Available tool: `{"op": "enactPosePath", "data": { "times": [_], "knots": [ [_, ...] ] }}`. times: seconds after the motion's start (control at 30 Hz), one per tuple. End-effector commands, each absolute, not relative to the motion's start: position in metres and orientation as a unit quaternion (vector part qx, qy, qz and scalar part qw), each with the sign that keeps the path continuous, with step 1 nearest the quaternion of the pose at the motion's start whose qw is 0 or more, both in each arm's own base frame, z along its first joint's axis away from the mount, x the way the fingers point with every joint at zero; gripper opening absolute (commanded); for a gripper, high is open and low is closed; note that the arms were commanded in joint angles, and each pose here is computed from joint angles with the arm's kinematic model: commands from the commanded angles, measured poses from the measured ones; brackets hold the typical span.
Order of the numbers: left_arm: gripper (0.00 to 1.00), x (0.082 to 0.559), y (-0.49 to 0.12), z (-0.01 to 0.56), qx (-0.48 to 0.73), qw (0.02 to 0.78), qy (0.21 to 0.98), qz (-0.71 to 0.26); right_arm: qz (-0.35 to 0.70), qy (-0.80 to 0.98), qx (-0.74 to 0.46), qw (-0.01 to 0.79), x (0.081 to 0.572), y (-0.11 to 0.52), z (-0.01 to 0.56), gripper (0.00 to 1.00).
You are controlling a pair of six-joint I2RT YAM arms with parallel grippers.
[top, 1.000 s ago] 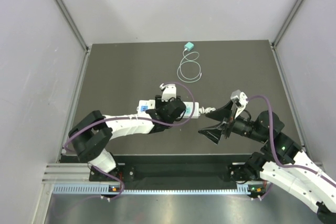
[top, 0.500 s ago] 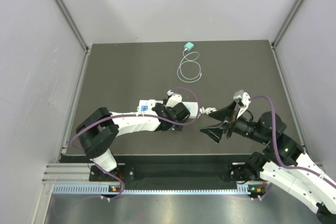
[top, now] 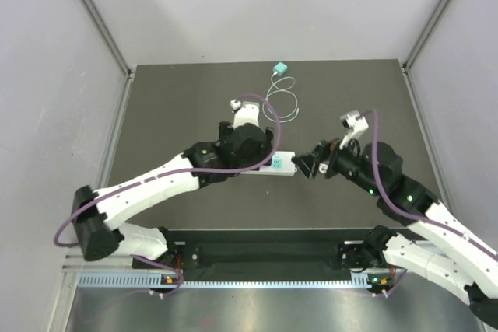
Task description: Insert the plug
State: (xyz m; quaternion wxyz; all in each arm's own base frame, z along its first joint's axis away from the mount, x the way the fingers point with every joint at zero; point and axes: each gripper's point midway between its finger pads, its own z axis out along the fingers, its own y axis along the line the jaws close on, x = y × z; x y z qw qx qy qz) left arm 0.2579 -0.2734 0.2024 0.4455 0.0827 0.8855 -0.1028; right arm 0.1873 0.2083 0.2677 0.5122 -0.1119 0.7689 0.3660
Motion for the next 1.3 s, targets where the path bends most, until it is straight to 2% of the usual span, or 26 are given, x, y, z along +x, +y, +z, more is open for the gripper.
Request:
{"op": "enactPosePath", "data": {
  "times": [0.0,0.07,0.1,0.13,0.2,0.33,0.43,0.47,0.53,0.57,0.6,0.67,0.77,0.9,1.07,1.17,1.27],
  "knots": [
    [0.98,0.268,-0.244,0.268,0.034,0.511,0.851,-0.116,0.282,0.774,-0.077,0.562,0.242,0.2,0.291,0.97],
    [0.98,0.269,-0.237,0.281,0.064,0.513,0.84,-0.162,0.266,0.775,-0.056,0.57,0.27,0.199,0.301,0.84],
    [0.98,0.272,-0.24,0.289,0.09,0.518,0.828,-0.194,0.256,0.792,-0.048,0.552,0.288,0.206,0.285,0.79],
    [0.98,0.268,-0.233,0.288,0.095,0.524,0.821,-0.207,0.254,0.785,-0.024,0.564,0.308,0.202,0.293,0.67],
    [0.98,0.266,-0.222,0.288,0.083,0.529,0.812,-0.232,0.233,0.8,0.02,0.552,0.345,0.197,0.273,0.55],
    [0.98,0.262,-0.203,0.277,0.063,0.516,0.816,-0.252,0.216,0.8,0.056,0.557,0.401,0.199,0.252,0.54],
    [0.93,0.256,-0.185,0.26,0.085,0.501,0.836,-0.206,0.238,0.791,-0.005,0.564,0.433,0.226,0.243,0.57],
    [0.91,0.255,-0.181,0.256,0.1,0.501,0.838,-0.19,0.241,0.803,-0.04,0.544,0.441,0.241,0.221,0.58],
    [0.88,0.252,-0.168,0.241,0.108,0.496,0.847,-0.158,0.258,0.798,-0.082,0.539,0.455,0.261,0.222,0.64],
    [0.86,0.251,-0.165,0.236,0.12,0.495,0.848,-0.146,0.259,0.813,-0.114,0.508,0.46,0.274,0.189,0.66],
    [0.84,0.249,-0.161,0.227,0.125,0.489,0.853,-0.137,0.26,0.811,-0.124,0.509,0.47,0.28,0.191,0.66],
    [0.82,0.247,-0.157,0.219,0.134,0.483,0.856,-0.126,0.237,0.833,-0.141,0.479,0.483,0.284,0.146,0.65],
    [0.8,0.242,-0.16,0.209,0.147,0.488,0.849,-0.139,0.213,0.843,-0.154,0.47,0.503,0.288,0.119,0.63],
    [0.8,0.236,-0.159,0.197,0.15,0.5,0.839,-0.153,0.188,0.843,-0.151,0.48,0.527,0.29,0.106,0.63],
    [0.75,0.24,-0.143,0.204,0.128,0.524,0.833,-0.123,0.18,0.852,-0.158,0.465,0.532,0.292,0.079,0.61],
    [0.75,0.241,-0.141,0.207,0.126,0.534,0.827,-0.123,0.174,0.862,-0.169,0.445,0.524,0.291,0.065,0.57],
    [0.75,0.244,-0.134,0.208,0.114,0.542,0.826,-0.105,0.155,0.864,-0.172,0.447,0.519,0.281,0.064,0.39]
  ]
}}
